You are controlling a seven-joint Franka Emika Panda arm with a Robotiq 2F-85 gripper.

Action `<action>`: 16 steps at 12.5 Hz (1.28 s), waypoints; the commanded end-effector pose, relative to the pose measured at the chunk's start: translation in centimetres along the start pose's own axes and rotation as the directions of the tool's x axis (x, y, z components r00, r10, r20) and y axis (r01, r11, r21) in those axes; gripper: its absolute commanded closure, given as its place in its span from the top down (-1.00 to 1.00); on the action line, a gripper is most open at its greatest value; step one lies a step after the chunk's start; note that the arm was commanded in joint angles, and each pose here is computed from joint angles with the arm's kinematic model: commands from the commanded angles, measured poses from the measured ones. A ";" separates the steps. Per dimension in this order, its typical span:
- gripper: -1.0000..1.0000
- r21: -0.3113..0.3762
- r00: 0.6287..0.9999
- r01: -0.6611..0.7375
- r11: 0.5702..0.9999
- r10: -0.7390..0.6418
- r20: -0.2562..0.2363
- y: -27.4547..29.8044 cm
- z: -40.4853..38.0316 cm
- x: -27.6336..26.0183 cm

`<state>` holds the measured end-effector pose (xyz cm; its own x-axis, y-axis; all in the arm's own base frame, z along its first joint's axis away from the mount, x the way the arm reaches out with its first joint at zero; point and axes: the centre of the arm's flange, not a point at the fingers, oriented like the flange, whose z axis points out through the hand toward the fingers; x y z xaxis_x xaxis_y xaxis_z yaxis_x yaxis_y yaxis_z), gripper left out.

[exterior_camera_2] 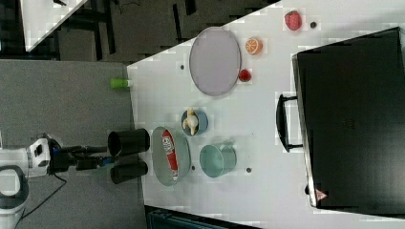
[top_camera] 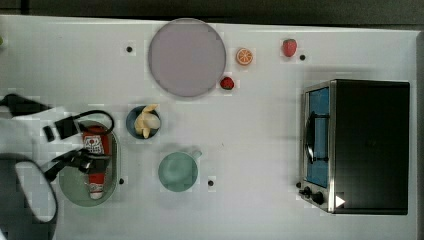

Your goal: Pick ketchup from strainer and place it on the table

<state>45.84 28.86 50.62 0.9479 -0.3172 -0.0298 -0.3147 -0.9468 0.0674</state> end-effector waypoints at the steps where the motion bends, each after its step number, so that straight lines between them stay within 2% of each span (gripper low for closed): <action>1: 1.00 0.007 1.000 0.006 1.000 -0.006 0.009 -2.0 2.8 -1.7; 6: 1.00 0.083 0.992 0.127 0.988 -0.127 -0.005 -5.7 11.7 -6.1; 11: 1.00 0.139 0.970 0.243 0.960 -0.236 -0.064 -6.3 19.8 -6.2; 16: 1.00 0.205 0.973 0.228 0.952 -0.230 -0.016 -7.2 25.9 -5.4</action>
<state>39.94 36.46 23.63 0.9979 -0.0120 -0.0640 -0.0198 -0.9923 -0.1225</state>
